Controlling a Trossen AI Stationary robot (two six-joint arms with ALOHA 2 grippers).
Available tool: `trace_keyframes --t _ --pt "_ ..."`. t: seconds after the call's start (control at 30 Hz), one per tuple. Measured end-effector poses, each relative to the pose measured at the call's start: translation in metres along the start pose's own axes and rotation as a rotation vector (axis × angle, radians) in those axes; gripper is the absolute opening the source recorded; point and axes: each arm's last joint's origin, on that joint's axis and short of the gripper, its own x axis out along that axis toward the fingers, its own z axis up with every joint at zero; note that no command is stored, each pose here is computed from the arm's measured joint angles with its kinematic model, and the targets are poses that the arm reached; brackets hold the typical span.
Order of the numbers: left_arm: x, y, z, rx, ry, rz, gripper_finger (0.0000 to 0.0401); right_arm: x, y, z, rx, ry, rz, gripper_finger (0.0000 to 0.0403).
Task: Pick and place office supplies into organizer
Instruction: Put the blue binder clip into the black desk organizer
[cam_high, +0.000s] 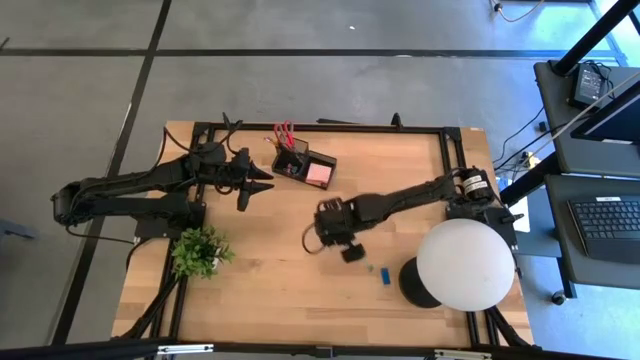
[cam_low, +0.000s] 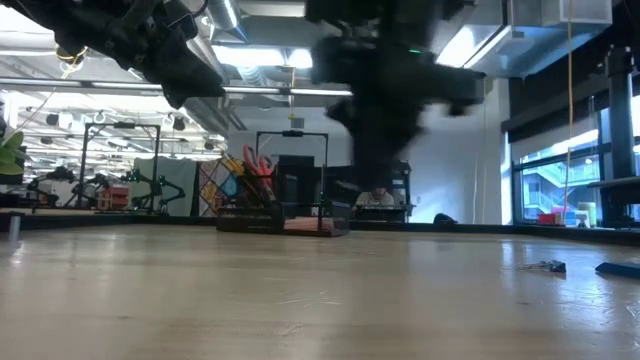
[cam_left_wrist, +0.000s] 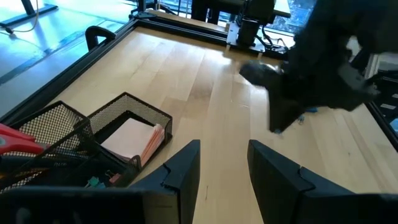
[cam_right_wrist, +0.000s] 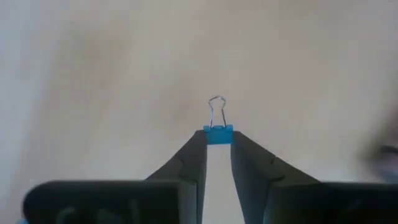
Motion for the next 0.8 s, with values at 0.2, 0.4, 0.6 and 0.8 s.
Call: trace_keyframes --t 0.2,0.4,0.6,0.8 --pt "0.000 0.000 0.000 0.001 0.000 0.000 0.0127 -0.016 -0.054 0.022 0.312 -0.278 -0.193 0.0069" --pt "0.000 0.000 0.000 0.002 -0.001 0.000 0.0127 -0.016 -0.097 0.033 0.417 -0.542 -0.343 0.0067" --pt "0.000 0.000 0.000 0.002 -0.001 0.000 0.0127 0.009 -0.130 0.027 0.477 -0.594 -0.406 0.0067" --pt "0.000 0.000 0.000 0.002 -0.001 0.000 0.0127 0.049 -0.156 0.012 0.553 -0.577 -0.433 0.0065"
